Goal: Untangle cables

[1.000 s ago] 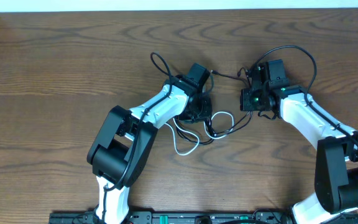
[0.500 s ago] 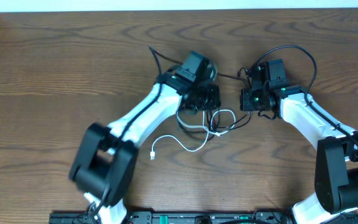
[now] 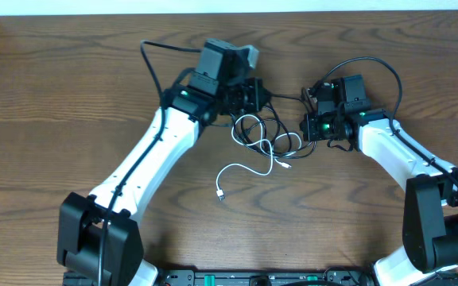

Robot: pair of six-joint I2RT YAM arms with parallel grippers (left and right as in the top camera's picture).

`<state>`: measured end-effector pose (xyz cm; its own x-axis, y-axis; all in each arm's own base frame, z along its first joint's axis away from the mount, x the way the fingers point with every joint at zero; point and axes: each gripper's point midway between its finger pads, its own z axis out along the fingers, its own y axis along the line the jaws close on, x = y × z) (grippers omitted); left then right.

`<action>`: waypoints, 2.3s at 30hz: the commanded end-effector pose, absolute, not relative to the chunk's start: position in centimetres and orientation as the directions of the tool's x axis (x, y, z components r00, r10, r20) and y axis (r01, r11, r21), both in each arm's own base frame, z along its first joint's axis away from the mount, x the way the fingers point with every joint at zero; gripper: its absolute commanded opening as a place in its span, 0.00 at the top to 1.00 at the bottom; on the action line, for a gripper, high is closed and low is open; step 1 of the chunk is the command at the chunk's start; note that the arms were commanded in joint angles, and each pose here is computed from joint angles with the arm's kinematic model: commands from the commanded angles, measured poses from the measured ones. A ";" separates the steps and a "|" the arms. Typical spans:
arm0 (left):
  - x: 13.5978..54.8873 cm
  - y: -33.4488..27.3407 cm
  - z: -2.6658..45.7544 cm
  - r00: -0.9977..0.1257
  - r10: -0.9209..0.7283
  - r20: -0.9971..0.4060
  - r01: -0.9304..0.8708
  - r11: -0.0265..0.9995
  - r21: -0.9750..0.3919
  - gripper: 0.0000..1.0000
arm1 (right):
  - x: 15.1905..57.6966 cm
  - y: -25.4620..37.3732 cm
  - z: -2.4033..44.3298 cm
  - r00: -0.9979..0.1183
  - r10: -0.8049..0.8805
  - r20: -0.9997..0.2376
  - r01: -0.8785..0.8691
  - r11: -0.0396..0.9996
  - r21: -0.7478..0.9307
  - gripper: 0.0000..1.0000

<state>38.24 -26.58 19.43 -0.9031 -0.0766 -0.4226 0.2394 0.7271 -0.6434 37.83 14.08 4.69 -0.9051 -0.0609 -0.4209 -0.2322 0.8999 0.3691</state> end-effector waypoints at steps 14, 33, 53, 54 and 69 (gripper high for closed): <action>39.9 -12.5 15.3 -0.903 -0.304 -0.303 -0.154 0.889 -0.432 0.93 | 38.8 9.6 4.4 -0.888 -0.092 -0.451 -0.164 0.979 0.123 0.99; 38.7 2.3 13.9 -0.732 -0.661 -0.163 -0.567 0.724 -0.392 0.93 | 37.3 -4.5 5.8 -0.873 0.102 -0.476 0.323 0.854 -0.408 0.99; 39.1 -0.8 15.0 -0.838 -0.531 -0.127 -0.356 0.707 -0.611 0.55 | 39.8 13.0 7.2 -0.873 0.017 -0.488 -0.241 0.855 0.460 0.28; 39.0 -1.3 14.7 -0.846 -0.516 -0.131 -0.351 0.726 -0.591 0.49 | 39.8 13.3 7.4 -0.870 0.015 -0.492 -0.254 0.843 0.474 0.22; 38.3 -5.5 12.5 -0.908 -0.363 -0.211 -0.267 0.887 -0.377 0.21 | 39.3 20.5 18.9 -0.718 -0.009 -0.696 -0.653 0.355 0.669 0.02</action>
<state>38.67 -6.74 13.47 -0.9095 -0.3639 -0.2009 -0.2475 0.8623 -0.4417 40.91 18.41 13.80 -0.7564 0.0073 -0.6541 -0.5363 0.5656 0.6265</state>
